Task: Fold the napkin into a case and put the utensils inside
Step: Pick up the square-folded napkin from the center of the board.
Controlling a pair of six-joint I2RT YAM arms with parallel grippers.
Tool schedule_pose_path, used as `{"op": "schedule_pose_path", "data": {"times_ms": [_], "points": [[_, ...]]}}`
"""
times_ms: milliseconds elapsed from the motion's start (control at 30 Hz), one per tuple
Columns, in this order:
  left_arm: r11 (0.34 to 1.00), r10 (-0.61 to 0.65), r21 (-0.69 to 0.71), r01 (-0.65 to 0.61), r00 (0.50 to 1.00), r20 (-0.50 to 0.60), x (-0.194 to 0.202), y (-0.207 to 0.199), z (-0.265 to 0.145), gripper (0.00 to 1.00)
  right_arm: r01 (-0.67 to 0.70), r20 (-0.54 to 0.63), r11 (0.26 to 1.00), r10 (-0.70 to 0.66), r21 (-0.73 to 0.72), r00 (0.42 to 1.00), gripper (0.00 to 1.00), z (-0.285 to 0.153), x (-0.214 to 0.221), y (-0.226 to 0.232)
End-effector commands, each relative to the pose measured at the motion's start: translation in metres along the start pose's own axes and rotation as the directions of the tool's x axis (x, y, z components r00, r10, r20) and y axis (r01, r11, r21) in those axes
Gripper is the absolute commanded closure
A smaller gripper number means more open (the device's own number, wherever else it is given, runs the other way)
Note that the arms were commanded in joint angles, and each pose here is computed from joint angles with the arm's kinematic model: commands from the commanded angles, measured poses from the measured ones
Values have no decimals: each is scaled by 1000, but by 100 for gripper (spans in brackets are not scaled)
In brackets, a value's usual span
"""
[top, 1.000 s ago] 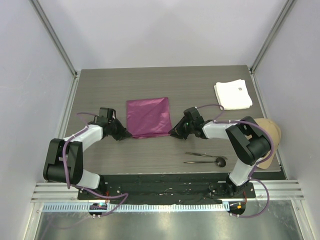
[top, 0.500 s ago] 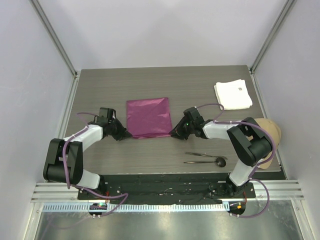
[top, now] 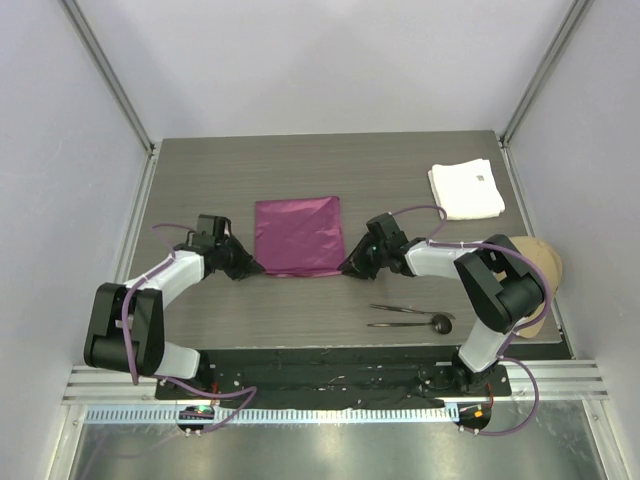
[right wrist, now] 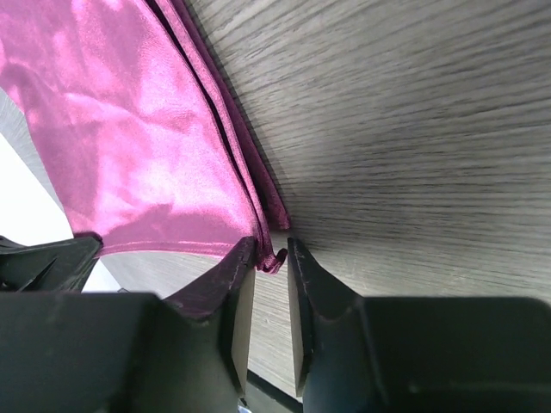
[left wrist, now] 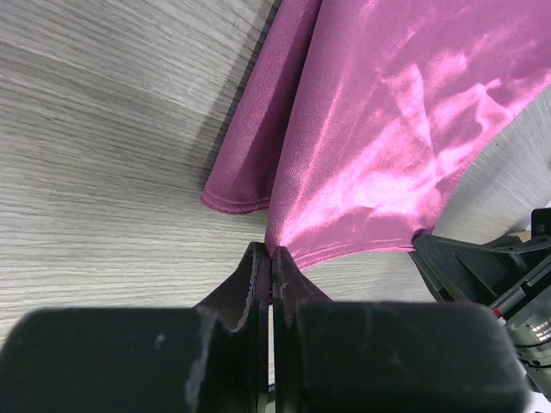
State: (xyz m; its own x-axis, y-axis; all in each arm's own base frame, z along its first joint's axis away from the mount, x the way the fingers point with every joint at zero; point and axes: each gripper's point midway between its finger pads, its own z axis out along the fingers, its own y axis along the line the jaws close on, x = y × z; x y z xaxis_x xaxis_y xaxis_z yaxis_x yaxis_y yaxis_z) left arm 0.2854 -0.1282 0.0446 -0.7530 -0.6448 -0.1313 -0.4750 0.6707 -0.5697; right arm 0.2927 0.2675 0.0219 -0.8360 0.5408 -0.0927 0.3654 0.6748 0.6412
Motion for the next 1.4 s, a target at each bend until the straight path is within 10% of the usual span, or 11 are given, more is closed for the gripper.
{"op": "schedule_pose_path", "data": {"times_ms": [0,467,700,1367], "points": [[999,39,37,-40,999,28,-8,-14,-8,100,37,22,998,-36,-41,999,72,-10,-6,18],[998,40,47,-42,999,23,-6,-14,-7,100,34,2,998,-34,-56,999,70,-15,-5,27],[998,39,53,-40,999,23,-6,-16,-8,100,26,7,998,-26,-59,1000,88,-18,-9,31],[986,66,145,-86,988,141,-44,-63,-35,100,138,63,979,-130,-151,990,99,-32,-47,73]]}}
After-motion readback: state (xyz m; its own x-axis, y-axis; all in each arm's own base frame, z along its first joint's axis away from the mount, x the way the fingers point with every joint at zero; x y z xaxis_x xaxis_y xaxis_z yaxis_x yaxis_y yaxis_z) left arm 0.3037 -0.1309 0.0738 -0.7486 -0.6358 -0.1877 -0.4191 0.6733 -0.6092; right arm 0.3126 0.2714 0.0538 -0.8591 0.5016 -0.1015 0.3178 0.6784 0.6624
